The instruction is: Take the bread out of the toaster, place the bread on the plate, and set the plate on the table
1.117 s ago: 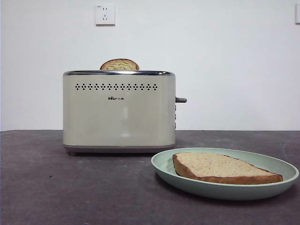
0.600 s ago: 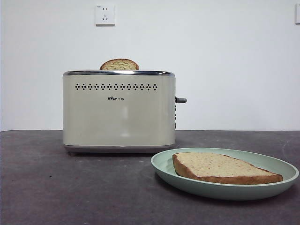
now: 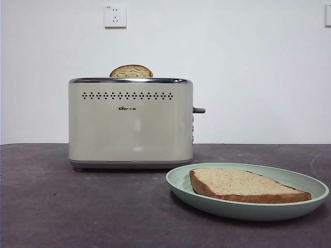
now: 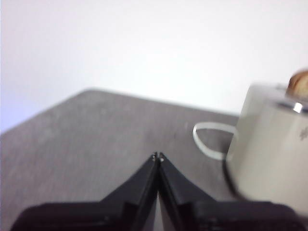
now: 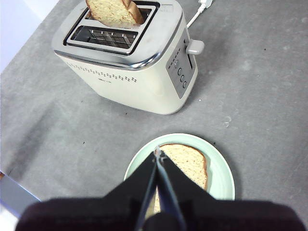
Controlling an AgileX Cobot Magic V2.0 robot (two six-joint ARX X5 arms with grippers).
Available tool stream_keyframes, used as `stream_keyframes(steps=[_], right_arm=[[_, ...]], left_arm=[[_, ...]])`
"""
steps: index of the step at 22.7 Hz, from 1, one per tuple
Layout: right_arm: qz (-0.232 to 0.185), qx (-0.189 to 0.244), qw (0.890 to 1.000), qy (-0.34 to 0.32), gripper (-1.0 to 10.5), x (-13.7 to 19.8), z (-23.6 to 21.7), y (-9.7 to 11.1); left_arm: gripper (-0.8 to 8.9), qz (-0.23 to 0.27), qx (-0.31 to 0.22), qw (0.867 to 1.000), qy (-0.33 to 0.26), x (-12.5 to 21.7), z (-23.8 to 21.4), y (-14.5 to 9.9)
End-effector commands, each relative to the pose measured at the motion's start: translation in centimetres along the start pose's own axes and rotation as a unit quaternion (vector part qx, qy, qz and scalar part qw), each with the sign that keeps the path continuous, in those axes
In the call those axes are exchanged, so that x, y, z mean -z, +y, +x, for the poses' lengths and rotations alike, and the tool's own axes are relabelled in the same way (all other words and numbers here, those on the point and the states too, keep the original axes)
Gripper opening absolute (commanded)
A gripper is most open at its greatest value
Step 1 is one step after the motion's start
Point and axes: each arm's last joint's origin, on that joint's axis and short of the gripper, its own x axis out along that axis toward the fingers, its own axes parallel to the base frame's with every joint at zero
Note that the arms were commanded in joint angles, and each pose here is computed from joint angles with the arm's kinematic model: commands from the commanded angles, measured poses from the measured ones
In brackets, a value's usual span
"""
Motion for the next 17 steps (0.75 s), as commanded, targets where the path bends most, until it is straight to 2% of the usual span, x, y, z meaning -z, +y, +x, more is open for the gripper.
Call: stream_keyframes(steps=[1,3,6,17], right_arm=[[0.003,0.001,1.000,0.001,0.0,0.07,0.13,-0.04],[0.003,0.001,1.000,0.001,0.0,0.07,0.13,-0.04],[0.003,0.001,1.000,0.001,0.0,0.07,0.13,-0.04],[0.003,0.001,1.000,0.002,0.0,0.09,0.12,-0.04]], left_arm=[[-0.04,0.017,-0.008,0.999,0.051,1.32,0.02,0.25],[-0.04,0.021,-0.015,0.995,0.092,2.11,-0.10,0.40],[-0.04,0.021,0.013,0.995,0.094,2.09,-0.09,0.24],[-0.04,0.020,0.009,0.996,0.091,2.03,-0.08,0.25]])
